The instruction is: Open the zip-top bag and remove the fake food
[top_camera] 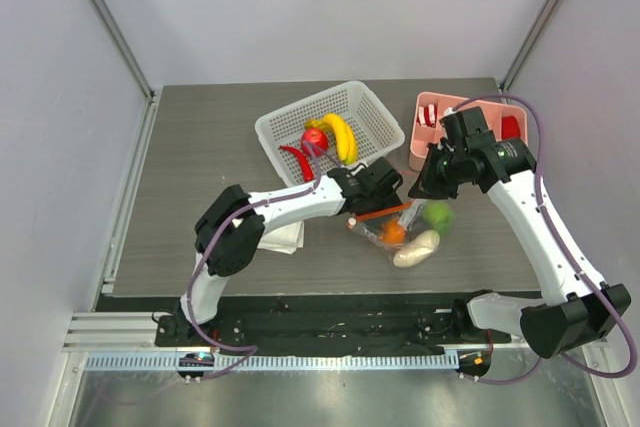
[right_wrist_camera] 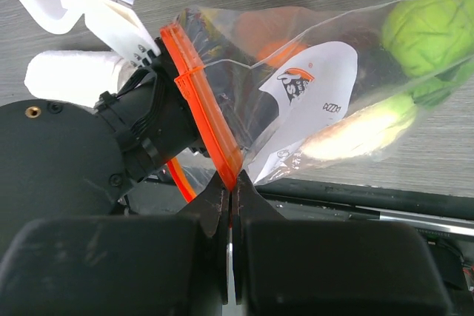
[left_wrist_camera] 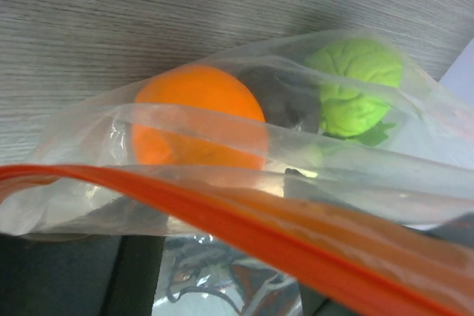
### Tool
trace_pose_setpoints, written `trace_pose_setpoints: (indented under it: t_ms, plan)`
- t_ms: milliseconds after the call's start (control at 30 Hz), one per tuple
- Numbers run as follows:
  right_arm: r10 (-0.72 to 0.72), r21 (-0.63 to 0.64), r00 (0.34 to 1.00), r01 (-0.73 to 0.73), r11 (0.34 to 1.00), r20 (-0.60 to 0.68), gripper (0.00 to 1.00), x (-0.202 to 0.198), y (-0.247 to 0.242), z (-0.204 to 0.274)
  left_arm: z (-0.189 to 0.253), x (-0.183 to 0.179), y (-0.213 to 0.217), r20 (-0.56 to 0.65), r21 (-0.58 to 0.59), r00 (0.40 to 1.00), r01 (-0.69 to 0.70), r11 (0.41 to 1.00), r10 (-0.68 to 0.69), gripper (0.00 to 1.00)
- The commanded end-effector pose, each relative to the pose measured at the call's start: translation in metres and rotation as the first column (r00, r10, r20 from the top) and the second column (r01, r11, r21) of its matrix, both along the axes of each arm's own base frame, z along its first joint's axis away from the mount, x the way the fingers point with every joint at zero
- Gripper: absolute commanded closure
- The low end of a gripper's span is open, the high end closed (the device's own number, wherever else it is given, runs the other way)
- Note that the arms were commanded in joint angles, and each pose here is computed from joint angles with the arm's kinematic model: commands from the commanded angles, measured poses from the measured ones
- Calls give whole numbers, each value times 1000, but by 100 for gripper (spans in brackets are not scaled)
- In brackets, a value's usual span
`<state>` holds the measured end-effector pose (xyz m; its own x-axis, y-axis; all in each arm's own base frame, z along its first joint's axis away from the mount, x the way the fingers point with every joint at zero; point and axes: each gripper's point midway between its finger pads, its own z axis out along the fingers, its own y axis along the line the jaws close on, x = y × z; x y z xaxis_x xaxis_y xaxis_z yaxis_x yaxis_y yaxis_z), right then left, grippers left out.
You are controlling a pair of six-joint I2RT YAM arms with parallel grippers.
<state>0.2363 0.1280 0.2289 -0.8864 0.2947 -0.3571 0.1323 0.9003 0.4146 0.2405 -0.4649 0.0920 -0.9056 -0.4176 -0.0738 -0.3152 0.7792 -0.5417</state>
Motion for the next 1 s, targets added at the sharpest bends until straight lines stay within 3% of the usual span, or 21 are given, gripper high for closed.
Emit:
trace_pose_setpoints:
  t_ms: [0,100,300,333,400,600,733,833,967]
  plan:
    - [-2,12,1000,2,1000,19,99,3,5,0,-14,7,-5,-12,-12,999,-53,999,53,40]
    - [-3,7,1000,2,1000,22,99,4,5,0,-30,3,1,-37,24,998,-57,998,58,40]
    - [-2,-1,1000,2,1000,20,99,3,4,-3,-39,9,8,13,24,997,-78,997,78,54]
    - [-1,1,1000,1,1000,23,99,3,4,-2,-37,9,9,20,21,997,-75,997,75,73]
    - [0,-5,1000,0,1000,25,99,3,3,-3,-32,12,6,42,10,997,-58,998,58,89]
    - [-13,-64,997,18,998,71,99,6,-9,1,13,23,6,183,25,981,59,998,-63,100]
    - [-23,-120,996,34,992,92,99,6,-21,-1,45,23,4,272,-43,952,158,987,-140,100]
    - [-22,-124,997,31,992,73,99,3,-22,-7,76,16,-12,376,-123,895,305,944,-240,100]
    - [-25,-113,997,34,993,77,99,6,-23,-4,98,6,-12,475,-112,814,435,894,-336,100]
